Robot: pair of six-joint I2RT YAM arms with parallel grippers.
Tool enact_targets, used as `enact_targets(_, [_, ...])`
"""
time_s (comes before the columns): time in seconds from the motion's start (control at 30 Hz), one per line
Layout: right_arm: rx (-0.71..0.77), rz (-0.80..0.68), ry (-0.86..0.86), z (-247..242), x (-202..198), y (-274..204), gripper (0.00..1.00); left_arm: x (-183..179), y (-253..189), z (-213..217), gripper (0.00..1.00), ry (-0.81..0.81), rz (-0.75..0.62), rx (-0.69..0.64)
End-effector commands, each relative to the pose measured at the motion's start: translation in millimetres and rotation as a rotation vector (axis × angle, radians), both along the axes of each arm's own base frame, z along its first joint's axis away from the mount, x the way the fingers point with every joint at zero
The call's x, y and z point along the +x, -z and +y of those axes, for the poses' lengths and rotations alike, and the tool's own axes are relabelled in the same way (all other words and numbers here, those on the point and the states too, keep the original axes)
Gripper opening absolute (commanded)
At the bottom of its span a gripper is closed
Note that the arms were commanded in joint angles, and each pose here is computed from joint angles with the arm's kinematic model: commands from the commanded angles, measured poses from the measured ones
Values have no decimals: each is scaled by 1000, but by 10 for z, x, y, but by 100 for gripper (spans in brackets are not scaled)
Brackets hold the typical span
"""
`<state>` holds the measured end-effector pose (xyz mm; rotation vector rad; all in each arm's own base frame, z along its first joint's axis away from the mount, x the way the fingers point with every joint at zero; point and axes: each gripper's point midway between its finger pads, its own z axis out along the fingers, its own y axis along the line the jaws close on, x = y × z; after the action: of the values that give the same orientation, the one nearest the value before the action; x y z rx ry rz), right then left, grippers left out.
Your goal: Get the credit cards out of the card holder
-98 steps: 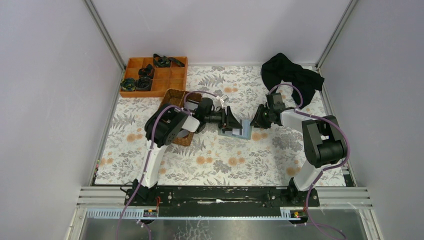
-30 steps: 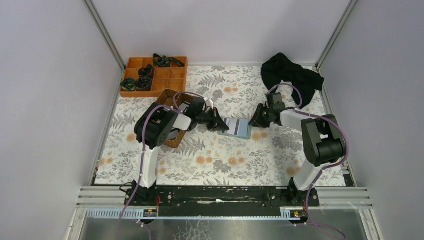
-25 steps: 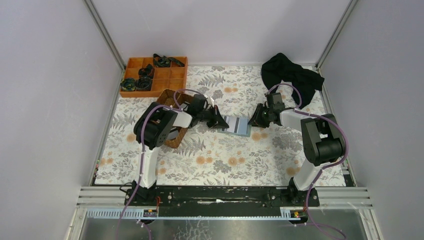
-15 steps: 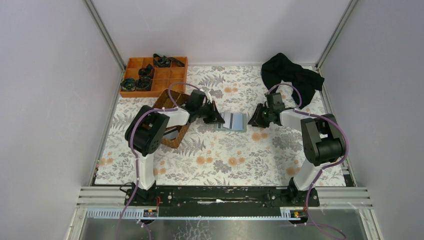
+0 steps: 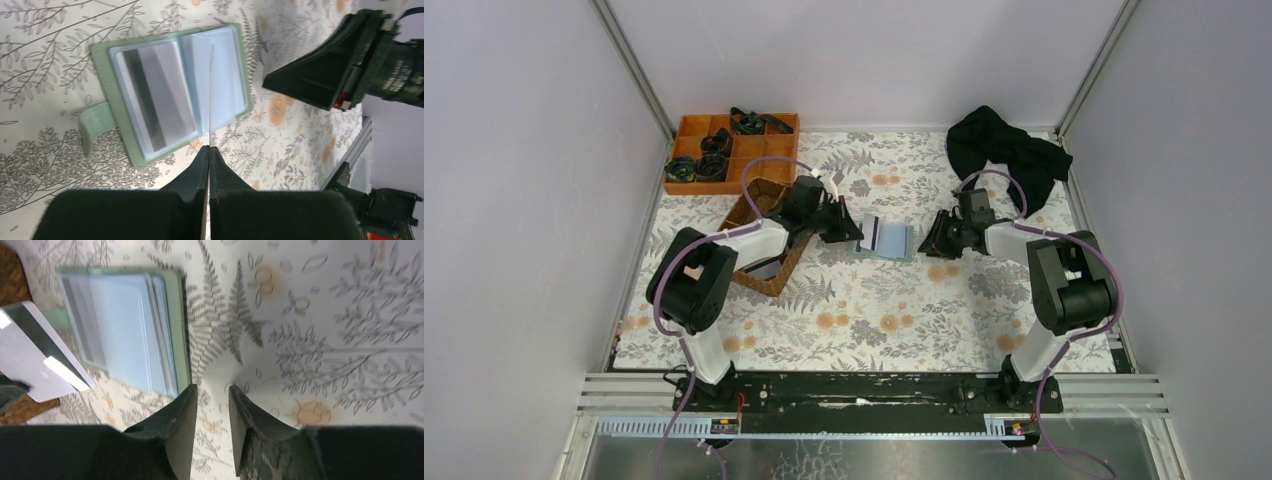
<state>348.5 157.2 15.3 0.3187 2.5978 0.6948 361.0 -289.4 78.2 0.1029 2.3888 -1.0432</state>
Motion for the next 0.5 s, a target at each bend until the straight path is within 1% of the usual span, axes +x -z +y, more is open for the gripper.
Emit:
enact_targets(0.0, [95, -60, -90, 137, -189, -264, 39, 27, -454, -164, 0, 70, -138, -161])
enact_targets(0.07, [180, -153, -134, 258, -169, -548, 44, 36, -530, -203, 0, 90, -137, -195])
enact_targets(0.1, [221, -198, -155, 315, -162, -693, 49, 34, -601, -228, 0, 100, -144, -225])
enact_targets(0.17, [285, -281, -187, 399, -157, -971, 62, -2, -736, -270, 0, 124, -150, -290])
enact_targets(0.2, [306, -314, -197, 420, -160, -1085, 65, -18, -804, -288, 0, 139, -155, -320])
enact_targets(0.33, [388, -478, -232, 483, -210, -1553, 68, -88, -988, -331, 0, 182, -163, -422])
enact_targets(0.47, [431, -574, -278, 512, -315, -1891, 66, -251, -1241, -353, 0, 245, -170, -582])
